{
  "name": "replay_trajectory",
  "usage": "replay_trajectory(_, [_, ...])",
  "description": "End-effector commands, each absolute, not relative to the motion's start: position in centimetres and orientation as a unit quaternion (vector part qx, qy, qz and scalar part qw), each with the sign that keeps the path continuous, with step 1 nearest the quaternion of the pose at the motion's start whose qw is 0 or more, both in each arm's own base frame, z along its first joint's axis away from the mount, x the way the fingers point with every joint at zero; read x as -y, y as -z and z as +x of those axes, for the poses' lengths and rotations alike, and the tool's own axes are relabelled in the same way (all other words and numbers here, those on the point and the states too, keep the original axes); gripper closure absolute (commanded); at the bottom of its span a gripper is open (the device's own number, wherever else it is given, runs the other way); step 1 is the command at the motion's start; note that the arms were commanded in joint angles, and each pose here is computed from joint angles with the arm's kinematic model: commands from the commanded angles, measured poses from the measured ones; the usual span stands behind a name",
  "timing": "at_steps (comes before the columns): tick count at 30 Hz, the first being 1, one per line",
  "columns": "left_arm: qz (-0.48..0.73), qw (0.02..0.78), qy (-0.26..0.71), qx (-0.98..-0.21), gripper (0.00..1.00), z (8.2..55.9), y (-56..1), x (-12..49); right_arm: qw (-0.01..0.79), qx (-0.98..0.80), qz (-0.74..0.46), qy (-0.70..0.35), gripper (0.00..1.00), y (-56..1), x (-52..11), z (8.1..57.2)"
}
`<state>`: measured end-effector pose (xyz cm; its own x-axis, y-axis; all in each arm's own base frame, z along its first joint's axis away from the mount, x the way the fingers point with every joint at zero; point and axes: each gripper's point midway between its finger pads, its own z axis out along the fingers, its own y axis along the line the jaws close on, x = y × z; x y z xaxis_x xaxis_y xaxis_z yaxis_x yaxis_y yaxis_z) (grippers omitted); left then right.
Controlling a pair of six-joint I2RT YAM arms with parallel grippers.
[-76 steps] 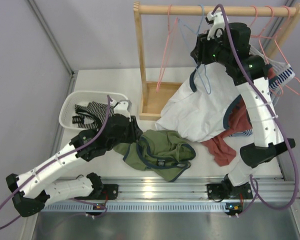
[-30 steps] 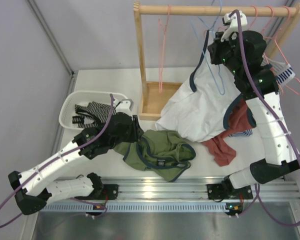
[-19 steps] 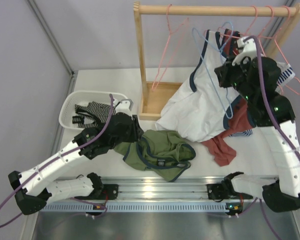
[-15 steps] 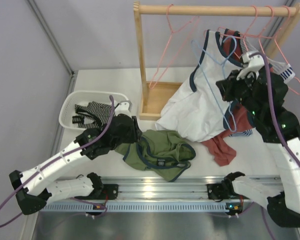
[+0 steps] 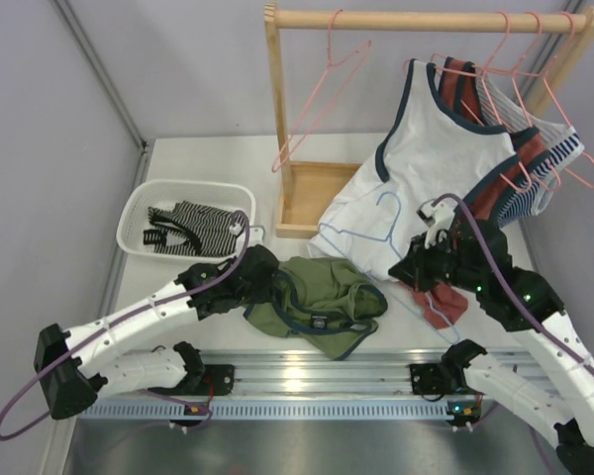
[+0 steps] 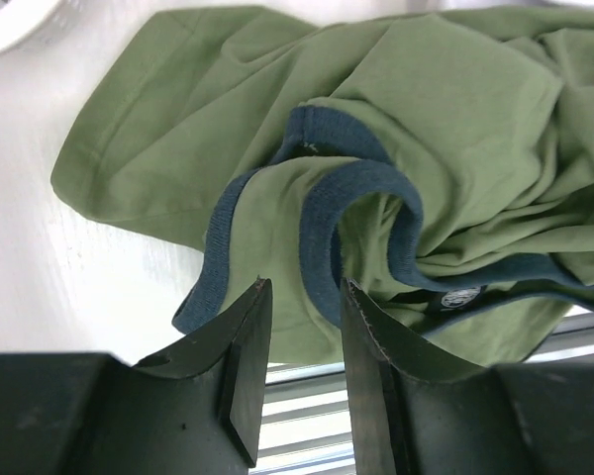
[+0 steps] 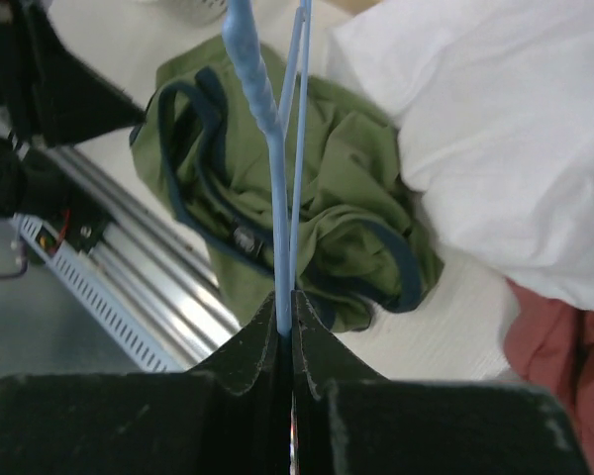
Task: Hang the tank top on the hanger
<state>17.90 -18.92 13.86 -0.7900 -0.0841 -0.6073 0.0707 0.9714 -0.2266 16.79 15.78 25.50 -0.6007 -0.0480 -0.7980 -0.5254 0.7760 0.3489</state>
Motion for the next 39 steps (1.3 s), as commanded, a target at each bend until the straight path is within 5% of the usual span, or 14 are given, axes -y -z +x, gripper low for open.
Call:
replay_trajectory(1, [-0.005, 0.324, 0.128, -0.937, 0.61, 18.4, -13.4, 19.9, 0.404, -0.832, -0.183, -0.334, 1.00, -26.4, -17.6, 14.4])
replay_trajectory(16, [0.024, 0.326, 0.079, -0.942, 0.60, 19.6, -12.1, 20.5, 0.362, -0.824, -0.232, -0.370, 1.00, -25.0, -18.6, 10.5])
replay_trajectory(20, [0.024, 0.323, 0.063, -0.944, 0.74, 19.8, -11.8, 20.3, 0.351, -0.822, -0.242, -0.378, 1.00, -24.7, -18.6, 9.8])
replay_trajectory(24, [0.022, 0.329, 0.064, -0.942, 1.00, 19.8, -12.4, 20.4, 0.334, -0.813, -0.258, -0.402, 1.00, -24.6, -19.2, 8.8])
replay_trajectory(39, [0.026, 0.335, 0.072, -0.939, 1.00, 19.5, -15.1, 20.6, 0.312, -0.801, -0.272, -0.432, 1.00, -23.5, -21.5, 8.9])
